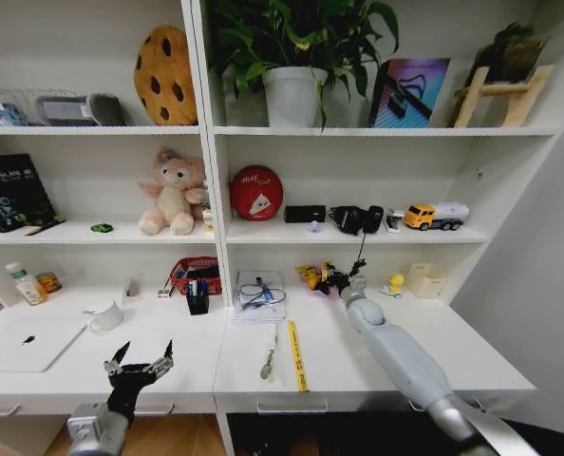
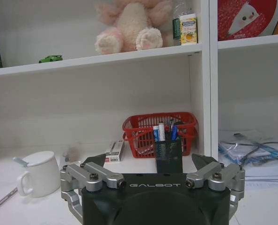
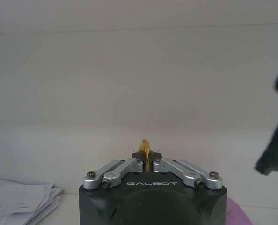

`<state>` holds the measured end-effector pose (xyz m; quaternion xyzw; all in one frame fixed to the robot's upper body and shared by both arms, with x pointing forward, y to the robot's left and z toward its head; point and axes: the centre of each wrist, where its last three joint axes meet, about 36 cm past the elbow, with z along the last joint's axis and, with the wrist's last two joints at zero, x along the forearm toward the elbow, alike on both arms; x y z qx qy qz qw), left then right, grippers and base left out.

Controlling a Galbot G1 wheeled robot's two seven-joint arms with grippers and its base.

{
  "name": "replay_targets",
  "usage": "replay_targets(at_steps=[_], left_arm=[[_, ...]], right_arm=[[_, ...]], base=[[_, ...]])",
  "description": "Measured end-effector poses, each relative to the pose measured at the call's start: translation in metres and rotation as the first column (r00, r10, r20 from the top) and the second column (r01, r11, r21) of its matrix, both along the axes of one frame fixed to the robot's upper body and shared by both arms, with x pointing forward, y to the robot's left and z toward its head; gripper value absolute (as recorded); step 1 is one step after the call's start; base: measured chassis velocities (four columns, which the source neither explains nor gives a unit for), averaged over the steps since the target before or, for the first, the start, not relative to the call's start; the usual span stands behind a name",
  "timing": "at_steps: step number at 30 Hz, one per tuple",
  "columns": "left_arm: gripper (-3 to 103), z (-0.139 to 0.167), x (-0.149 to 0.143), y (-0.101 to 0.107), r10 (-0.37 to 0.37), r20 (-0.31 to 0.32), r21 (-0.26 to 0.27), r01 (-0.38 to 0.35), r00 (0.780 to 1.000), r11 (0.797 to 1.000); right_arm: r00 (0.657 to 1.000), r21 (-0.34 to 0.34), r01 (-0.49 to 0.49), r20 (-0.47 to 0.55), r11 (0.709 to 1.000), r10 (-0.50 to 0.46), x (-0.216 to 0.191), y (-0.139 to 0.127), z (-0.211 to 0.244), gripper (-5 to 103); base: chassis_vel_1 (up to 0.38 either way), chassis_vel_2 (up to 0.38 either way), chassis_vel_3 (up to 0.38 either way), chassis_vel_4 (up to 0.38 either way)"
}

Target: Organize the objects on the table.

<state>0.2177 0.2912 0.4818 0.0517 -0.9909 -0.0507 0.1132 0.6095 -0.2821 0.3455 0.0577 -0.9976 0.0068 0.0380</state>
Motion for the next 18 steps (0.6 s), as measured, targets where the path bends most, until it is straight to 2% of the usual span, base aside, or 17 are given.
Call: replay_targets(at_steps=[1,3,4,5,6,7,8,9,10,11,12,13,14,15,16,17,18], left_arm=[[100,0.0,0.0,0.0,0.0,0.0,0.0,0.0,1.0,1.0],[100,0.0,0.0,0.0,0.0,0.0,0.0,0.0,1.0,1.0],[100,0.0,0.0,0.0,0.0,0.0,0.0,0.0,1.0,1.0],[100,0.0,0.0,0.0,0.0,0.0,0.0,0.0,1.0,1.0],[100,0.0,0.0,0.0,0.0,0.0,0.0,0.0,1.0,1.0],[100,0.0,0.0,0.0,0.0,0.0,0.0,0.0,1.0,1.0],[100,0.0,0.0,0.0,0.0,0.0,0.0,0.0,1.0,1.0],[100,0.0,0.0,0.0,0.0,0.0,0.0,0.0,1.0,1.0],[100,0.0,0.0,0.0,0.0,0.0,0.0,0.0,1.0,1.0],[100,0.0,0.0,0.0,0.0,0.0,0.0,0.0,1.0,1.0],[100,0.0,0.0,0.0,0.0,0.0,0.0,0.0,1.0,1.0],[100,0.0,0.0,0.0,0.0,0.0,0.0,0.0,1.0,1.0],[100,0.0,0.0,0.0,0.0,0.0,0.0,0.0,1.0,1.0],[100,0.0,0.0,0.0,0.0,0.0,0.0,0.0,1.0,1.0],[100,0.0,0.0,0.0,0.0,0.0,0.0,0.0,1.0,1.0],[100,0.0,0.0,0.0,0.0,0.0,0.0,0.0,1.0,1.0],[100,0.0,0.0,0.0,0.0,0.0,0.0,0.0,1.0,1.0]], right_arm=[[1.0,0.0,-0.001,0.004,1.0,0.001,0.001,0.003,-0.003,8],[1.0,0.007,0.003,0.005,1.0,-0.003,0.001,0.004,-0.003,8],[1.0,0.009,0.018,0.0,1.0,-0.018,-0.001,0.004,-0.001,18],[1.0,0.009,0.018,0.0,1.0,-0.018,-0.001,0.004,-0.001,18],[0.999,-0.001,0.044,-0.003,0.999,-0.044,-0.007,0.0,0.004,18],[0.999,-0.012,0.054,-0.002,0.998,-0.054,-0.012,-0.007,0.008,29],[0.998,-0.029,0.061,0.005,0.998,-0.061,-0.022,-0.019,0.017,29],[0.998,-0.029,0.061,0.005,0.998,-0.061,-0.022,-0.019,0.017,29],[0.998,-0.041,0.063,0.022,0.997,-0.062,-0.032,-0.028,0.026,40],[0.998,-0.052,0.062,0.032,0.997,-0.06,-0.043,-0.034,0.033,40],[0.998,-0.061,0.063,0.031,0.996,-0.061,-0.055,-0.04,0.038,51],[0.998,-0.061,0.063,0.031,0.996,-0.061,-0.055,-0.04,0.038,51],[0.998,-0.072,0.064,0.009,0.995,-0.063,-0.078,-0.047,0.043,51],[0.998,-0.084,0.06,-0.008,0.995,-0.061,-0.105,-0.054,0.046,61],[0.998,-0.084,0.06,-0.008,0.995,-0.061,-0.105,-0.054,0.046,61],[0.998,-0.096,0.059,-0.005,0.994,-0.06,-0.128,-0.062,0.053,61],[0.999,-0.105,0.055,0.008,0.993,-0.054,-0.156,-0.067,0.062,73]], base=[[0.0,0.0,0.0,0.0],[0.0,0.0,0.0,0.0],[0.0,0.0,0.0,0.0],[0.0,0.0,0.0,0.0],[0.0,0.0,0.0,0.0],[0.0,0.0,0.0,0.0],[0.0,0.0,0.0,0.0],[0.0,0.0,0.0,0.0],[0.0,0.0,0.0,0.0],[0.0,0.0,0.0,0.0],[0.0,0.0,0.0,0.0],[0.0,0.0,0.0,0.0],[0.0,0.0,0.0,0.0],[0.0,0.0,0.0,0.0],[0.0,0.0,0.0,0.0],[0.0,0.0,0.0,0.0],[0.0,0.0,0.0,0.0]])
